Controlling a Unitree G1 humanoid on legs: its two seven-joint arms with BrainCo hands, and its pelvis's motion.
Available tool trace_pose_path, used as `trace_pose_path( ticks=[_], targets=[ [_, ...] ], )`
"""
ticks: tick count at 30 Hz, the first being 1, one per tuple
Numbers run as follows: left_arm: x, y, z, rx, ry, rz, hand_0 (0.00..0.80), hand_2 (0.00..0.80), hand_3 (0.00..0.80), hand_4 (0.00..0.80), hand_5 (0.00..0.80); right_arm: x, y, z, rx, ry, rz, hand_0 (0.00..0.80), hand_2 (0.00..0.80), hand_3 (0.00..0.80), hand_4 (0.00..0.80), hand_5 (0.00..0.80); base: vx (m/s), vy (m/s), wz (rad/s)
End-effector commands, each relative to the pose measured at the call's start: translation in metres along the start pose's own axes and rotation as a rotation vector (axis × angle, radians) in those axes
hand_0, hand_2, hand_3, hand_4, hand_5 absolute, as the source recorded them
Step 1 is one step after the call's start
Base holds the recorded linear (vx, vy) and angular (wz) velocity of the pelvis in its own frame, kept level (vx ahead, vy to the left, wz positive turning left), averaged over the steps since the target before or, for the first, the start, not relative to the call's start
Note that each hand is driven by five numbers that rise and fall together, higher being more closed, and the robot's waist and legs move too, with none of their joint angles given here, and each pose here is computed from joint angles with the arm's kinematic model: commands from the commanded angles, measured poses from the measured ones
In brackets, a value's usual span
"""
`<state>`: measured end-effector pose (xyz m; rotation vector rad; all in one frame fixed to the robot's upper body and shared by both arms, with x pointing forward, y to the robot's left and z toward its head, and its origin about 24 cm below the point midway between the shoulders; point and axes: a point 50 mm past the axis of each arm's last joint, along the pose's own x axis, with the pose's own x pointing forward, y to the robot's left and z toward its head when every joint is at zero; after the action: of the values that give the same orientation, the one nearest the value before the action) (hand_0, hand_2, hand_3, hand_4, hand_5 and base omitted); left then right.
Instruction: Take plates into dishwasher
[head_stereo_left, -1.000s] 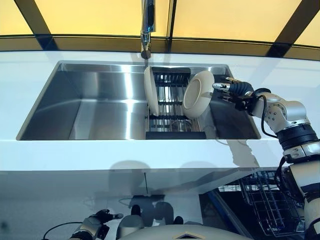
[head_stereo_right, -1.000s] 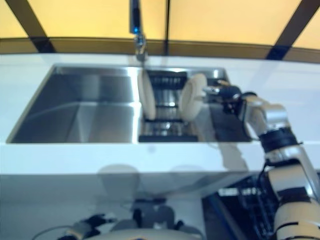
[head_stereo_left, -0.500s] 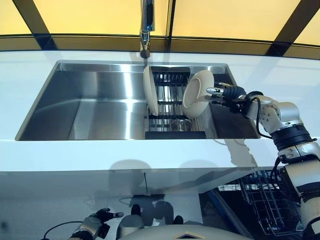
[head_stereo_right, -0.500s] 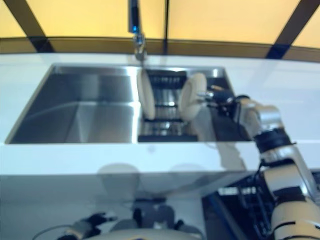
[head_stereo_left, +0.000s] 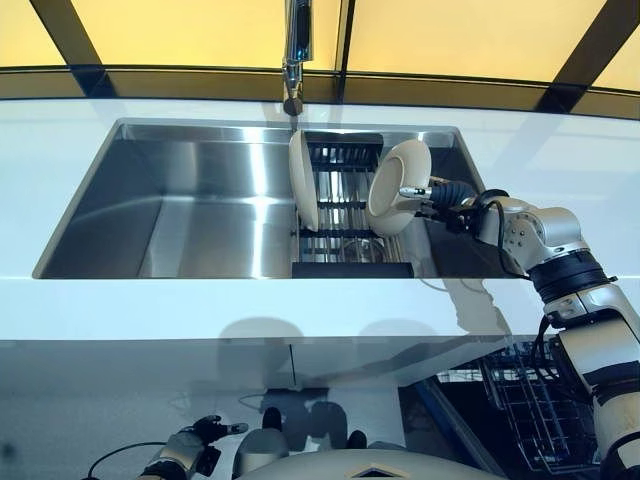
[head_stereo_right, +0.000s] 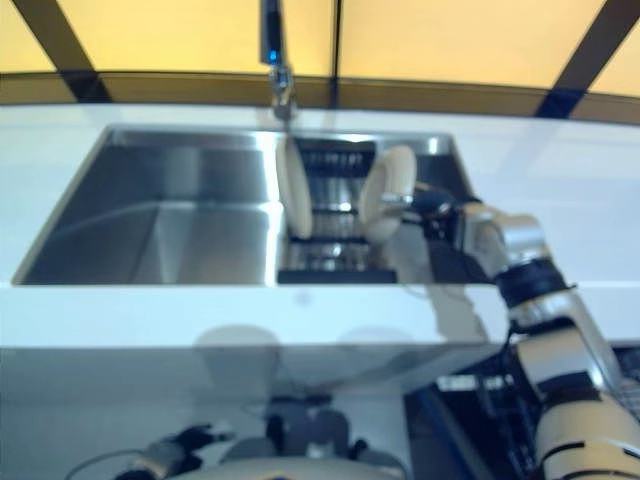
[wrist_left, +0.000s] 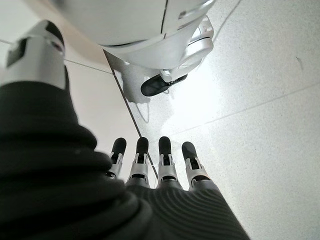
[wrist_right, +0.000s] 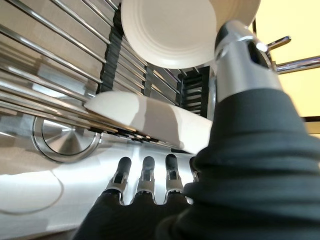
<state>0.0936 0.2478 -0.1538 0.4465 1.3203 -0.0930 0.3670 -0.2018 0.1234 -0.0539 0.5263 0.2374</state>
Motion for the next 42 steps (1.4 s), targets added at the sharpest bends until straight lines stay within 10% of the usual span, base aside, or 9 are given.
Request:
trace_pose_path(
  ticks=[1,2,3,4,42],
  targets=[
    [0.001,0.005,0.008,0.044,0.0,0.019,0.0,0.0,0.0,0.0,0.0,-0.002,-0.001,0.037,-0.093,-0.06,-0.05,0.0,0.0,0.0,0.0,0.0,0.0,0.0,0.0],
    [0.001,0.005,0.008,0.041,0.0,0.019,0.0,0.0,0.0,0.0,0.0,-0.002,-0.002,0.038,-0.102,-0.063,-0.067,0.06,0.06,0.06,0.06,0.06,0.01,0.03,0.02],
    [0.001,0.004,0.007,0.037,0.002,0.017,0.0,0.0,0.0,0.0,0.0,-0.002,-0.008,0.043,-0.143,-0.084,-0.117,0.521,0.521,0.521,0.521,0.521,0.013,0.027,0.05],
    [0.001,0.003,0.007,0.032,0.003,0.017,0.0,0.0,0.0,0.0,0.0,-0.003,-0.01,0.045,-0.154,-0.086,-0.142,0.8,0.8,0.8,0.8,0.8,0.016,0.026,0.08],
    [0.003,0.007,0.016,0.08,-0.005,0.022,0.0,0.0,0.0,0.0,0.0,-0.097,-0.059,0.142,-0.322,-0.539,-0.429,0.8,0.8,0.8,0.8,0.8,-0.014,0.014,-0.02]
  ],
)
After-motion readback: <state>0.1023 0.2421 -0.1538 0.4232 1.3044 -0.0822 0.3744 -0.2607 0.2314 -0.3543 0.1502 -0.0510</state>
